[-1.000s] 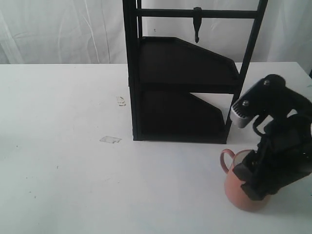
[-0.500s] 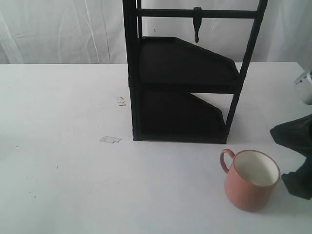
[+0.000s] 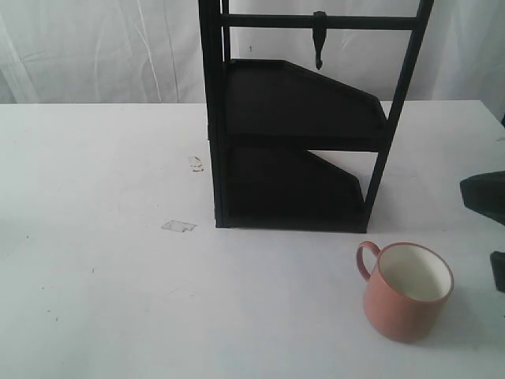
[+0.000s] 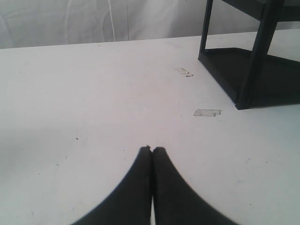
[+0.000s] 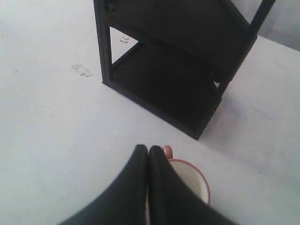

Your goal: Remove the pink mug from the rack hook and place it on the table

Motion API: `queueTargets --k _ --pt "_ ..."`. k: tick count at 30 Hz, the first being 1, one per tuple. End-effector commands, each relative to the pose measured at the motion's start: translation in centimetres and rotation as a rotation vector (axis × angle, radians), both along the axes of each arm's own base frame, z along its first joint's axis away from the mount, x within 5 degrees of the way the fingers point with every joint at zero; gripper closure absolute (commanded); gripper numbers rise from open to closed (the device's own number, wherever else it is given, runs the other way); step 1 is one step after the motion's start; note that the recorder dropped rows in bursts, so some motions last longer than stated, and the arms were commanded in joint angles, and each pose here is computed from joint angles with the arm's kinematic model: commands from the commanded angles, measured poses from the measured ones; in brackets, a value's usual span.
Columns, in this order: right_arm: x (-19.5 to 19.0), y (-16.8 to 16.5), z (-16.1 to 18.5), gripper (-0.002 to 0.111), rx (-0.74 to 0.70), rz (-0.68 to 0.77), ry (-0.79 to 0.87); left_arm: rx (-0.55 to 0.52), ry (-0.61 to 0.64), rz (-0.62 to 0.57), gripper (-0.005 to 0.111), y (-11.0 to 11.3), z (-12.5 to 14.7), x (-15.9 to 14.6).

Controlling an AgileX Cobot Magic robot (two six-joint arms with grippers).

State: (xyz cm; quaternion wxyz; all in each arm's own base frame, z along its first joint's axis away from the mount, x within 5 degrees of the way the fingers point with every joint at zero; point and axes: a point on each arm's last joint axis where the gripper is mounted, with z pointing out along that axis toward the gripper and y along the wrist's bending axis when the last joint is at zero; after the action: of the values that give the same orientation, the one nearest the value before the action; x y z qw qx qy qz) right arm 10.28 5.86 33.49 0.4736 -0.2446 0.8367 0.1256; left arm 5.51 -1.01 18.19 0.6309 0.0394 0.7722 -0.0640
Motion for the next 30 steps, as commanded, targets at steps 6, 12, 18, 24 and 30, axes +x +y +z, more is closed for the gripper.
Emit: queueTargets --k 6,12,18,24,30 --pt "-0.6 -0.4 0.6 0.108 0.032 -0.009 -0.043 -0.007 0.005 0.003 0.107 0.0 -0.2 0.0" --pt "-0.6 -0.4 0.6 0.108 0.032 -0.009 -0.043 -0.007 0.005 0.003 0.107 0.0 -0.2 0.0" --pt "-0.6 -0.4 0.6 0.108 0.032 -0.009 -0.043 -0.007 0.005 0.003 0.107 0.0 -0.2 0.0" --pt "-0.7 -0.4 0.7 0.108 0.033 -0.009 -0.046 -0.007 0.005 0.003 0.107 0.0 -0.2 0.0" --pt "-2.4 -1.0 1.5 0.108 0.103 -0.006 -0.094 -0.007 0.005 0.003 0.107 0.0 -0.2 0.0"
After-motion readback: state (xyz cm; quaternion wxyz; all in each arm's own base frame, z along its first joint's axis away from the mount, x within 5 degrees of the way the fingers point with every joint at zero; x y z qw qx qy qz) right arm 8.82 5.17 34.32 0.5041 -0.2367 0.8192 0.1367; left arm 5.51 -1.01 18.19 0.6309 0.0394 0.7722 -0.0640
